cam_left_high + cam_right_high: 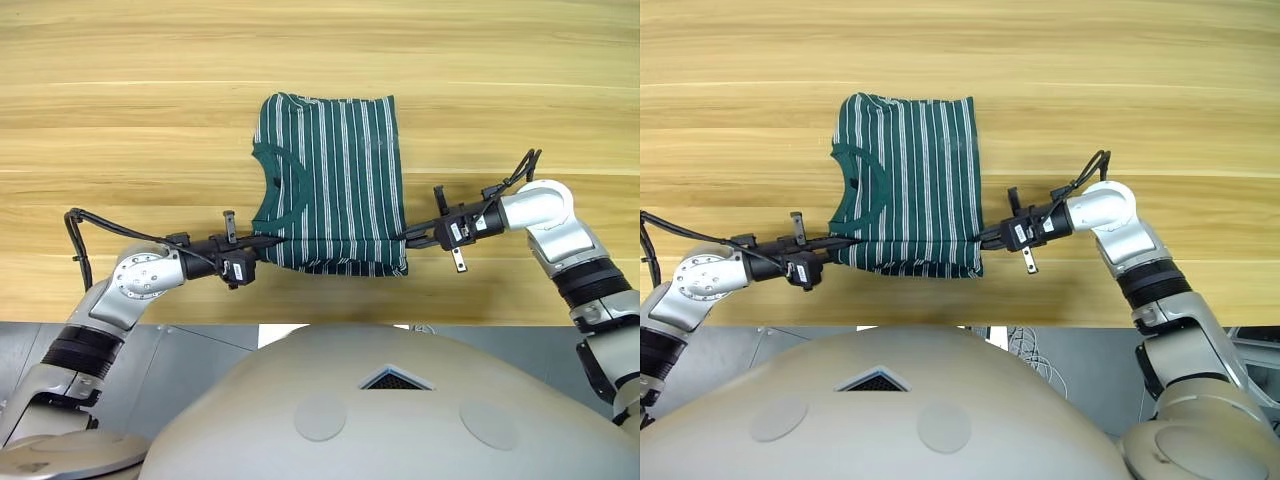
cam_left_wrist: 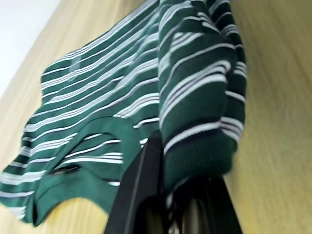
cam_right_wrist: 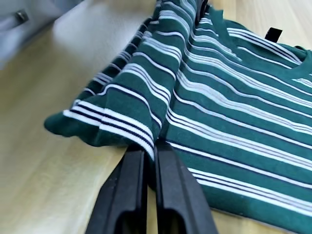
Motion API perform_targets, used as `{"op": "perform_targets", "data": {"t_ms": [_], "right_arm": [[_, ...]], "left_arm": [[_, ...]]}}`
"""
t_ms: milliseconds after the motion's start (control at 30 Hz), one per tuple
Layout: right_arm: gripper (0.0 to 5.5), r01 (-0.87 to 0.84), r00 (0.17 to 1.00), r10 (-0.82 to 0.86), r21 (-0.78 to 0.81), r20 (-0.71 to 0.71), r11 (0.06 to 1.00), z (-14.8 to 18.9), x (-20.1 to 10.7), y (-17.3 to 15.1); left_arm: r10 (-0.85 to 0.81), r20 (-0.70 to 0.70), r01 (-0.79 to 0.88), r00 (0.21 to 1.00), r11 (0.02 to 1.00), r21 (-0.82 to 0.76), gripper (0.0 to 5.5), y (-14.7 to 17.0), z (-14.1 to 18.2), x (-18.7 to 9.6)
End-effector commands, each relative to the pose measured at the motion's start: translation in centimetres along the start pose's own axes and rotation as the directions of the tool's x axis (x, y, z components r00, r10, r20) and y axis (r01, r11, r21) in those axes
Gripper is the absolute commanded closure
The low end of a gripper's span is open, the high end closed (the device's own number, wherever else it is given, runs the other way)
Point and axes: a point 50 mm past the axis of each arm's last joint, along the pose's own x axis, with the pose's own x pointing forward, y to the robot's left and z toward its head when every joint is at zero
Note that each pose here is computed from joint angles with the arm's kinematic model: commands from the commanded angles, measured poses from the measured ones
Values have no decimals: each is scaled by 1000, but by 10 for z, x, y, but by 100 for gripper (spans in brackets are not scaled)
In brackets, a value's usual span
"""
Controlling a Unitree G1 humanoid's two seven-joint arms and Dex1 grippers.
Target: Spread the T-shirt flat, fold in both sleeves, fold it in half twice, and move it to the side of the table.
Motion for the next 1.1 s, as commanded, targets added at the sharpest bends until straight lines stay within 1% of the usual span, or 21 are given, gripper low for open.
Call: {"op": "perform_targets", "data": {"t_ms": [33, 100, 200, 267, 367, 433, 500, 567, 667, 800, 900, 933, 967, 1033, 1100], "right_arm": [[546, -16, 999, 15, 33, 43, 999, 11, -15, 5], [546, -30, 997, 26, 50, 70, 998, 16, -20, 10], [546, -33, 994, 23, 98, 110, 995, 18, -25, 4], [546, -42, 990, 25, 127, 138, 991, 18, -27, -8], [546, -32, 982, -9, 212, 190, 977, 17, -35, -37], [546, -13, 981, -43, 284, 189, 959, 10, -35, -58], [547, 6, 982, -68, 336, 175, 942, 2, -33, -74], [547, 22, 979, -94, 370, 179, 929, -1, -30, -85], [547, 53, 970, -148, 426, 193, 903, -7, -27, -97], [547, 96, 944, -235, 487, 232, 868, -12, -27, -103], [547, 113, 921, -281, 508, 268, 854, -14, -29, -102], [510, 115, 917, -291, 516, 274, 849, -14, -30, -101], [496, 119, 915, -299, 525, 272, 843, -16, -31, -99], [452, 133, 908, -320, 538, 271, 833, -19, -34, -97], [417, 147, 900, -340, 545, 272, 825, -21, -35, -96]], "left_arm": [[-10, 35, 13, 999, 994, -111, 550, -3, 17, -16], [-14, 47, 22, 999, 986, -162, 550, -6, 25, -21], [2, 48, 9, 999, 977, -215, 550, 13, 20, -18], [-2, 48, 14, 999, 968, -249, 550, 35, 11, -12], [-2, 20, 8, 1000, 951, -309, 550, 75, -12, -2], [5, 8, -2, 1000, 939, -345, 550, 97, -24, 5], [10, 6, -7, 1000, 930, -366, 550, 113, -30, 12], [7, 0, -7, 1000, 926, -377, 550, 120, -35, 17], [-2, -14, -4, 1000, 919, -394, 550, 122, -43, 26], [20, 12, -13, 1000, 906, -423, 550, 128, -43, 36], [70, 30, -47, 997, 871, -489, 550, 136, -43, 37], [85, 42, -51, 995, 851, -524, 550, 139, -43, 36], [110, 53, -61, 993, 822, -566, 524, 143, -44, 34], [144, 73, -66, 987, 773, -630, 486, 150, -43, 31], [163, 75, -67, 984, 724, -686, 454, 154, -44, 28]]}}
